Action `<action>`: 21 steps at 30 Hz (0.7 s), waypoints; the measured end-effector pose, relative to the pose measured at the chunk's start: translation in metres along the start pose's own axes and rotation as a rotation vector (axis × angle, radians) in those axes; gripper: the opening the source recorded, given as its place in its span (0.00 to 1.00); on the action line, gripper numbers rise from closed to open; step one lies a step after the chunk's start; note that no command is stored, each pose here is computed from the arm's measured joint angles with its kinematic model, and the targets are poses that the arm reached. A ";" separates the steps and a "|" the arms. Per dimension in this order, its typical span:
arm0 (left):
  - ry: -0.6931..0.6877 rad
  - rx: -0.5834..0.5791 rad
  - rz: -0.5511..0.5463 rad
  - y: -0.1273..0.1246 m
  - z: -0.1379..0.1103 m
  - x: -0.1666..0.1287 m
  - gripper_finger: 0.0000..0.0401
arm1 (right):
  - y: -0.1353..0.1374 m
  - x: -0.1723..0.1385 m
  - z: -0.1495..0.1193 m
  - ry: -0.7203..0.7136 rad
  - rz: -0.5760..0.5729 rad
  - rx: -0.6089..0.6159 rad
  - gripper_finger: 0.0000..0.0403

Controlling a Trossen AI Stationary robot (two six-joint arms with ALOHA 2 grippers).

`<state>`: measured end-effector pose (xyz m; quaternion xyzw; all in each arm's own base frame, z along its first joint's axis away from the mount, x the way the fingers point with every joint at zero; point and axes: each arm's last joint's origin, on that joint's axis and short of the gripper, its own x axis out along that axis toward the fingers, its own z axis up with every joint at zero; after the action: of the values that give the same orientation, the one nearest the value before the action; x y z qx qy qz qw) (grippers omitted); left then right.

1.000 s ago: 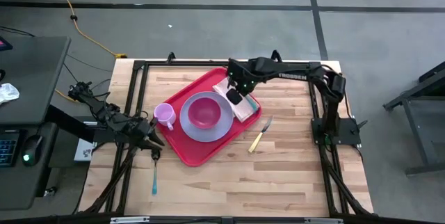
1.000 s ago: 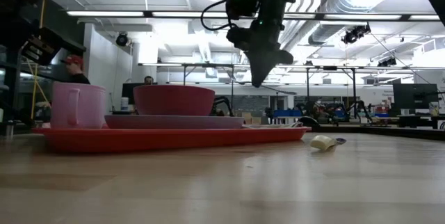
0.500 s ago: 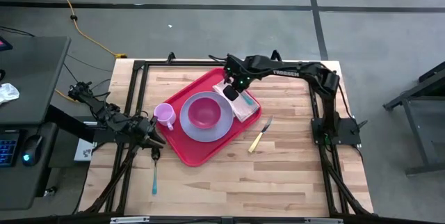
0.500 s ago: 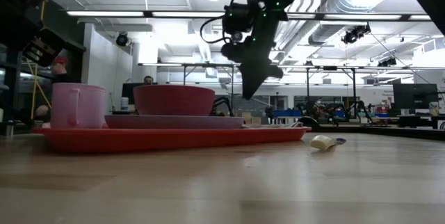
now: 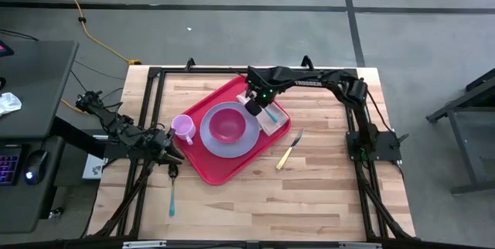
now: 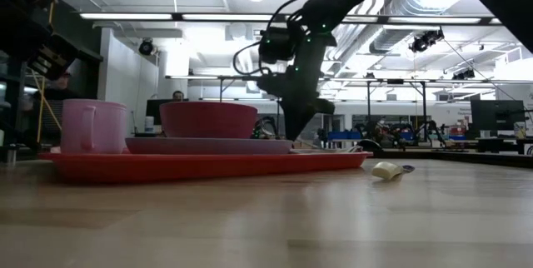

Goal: Set up tray
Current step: Put the blue fork on top of the table napkin on the red serving tray

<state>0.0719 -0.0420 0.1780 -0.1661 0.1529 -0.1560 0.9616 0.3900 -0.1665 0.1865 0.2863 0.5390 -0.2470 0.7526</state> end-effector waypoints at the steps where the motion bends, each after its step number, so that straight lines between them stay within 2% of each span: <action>1: 0.000 0.000 0.000 0.000 0.000 0.000 0.29 | 0.000 0.002 0.000 0.005 -0.003 0.003 0.00; 21: 0.004 0.000 0.001 0.000 0.000 0.000 0.29 | -0.004 0.023 -0.005 0.072 -0.073 0.034 0.00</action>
<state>0.0718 -0.0420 0.1776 -0.1656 0.1551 -0.1558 0.9614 0.3902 -0.1675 0.1628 0.2878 0.5717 -0.2728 0.7183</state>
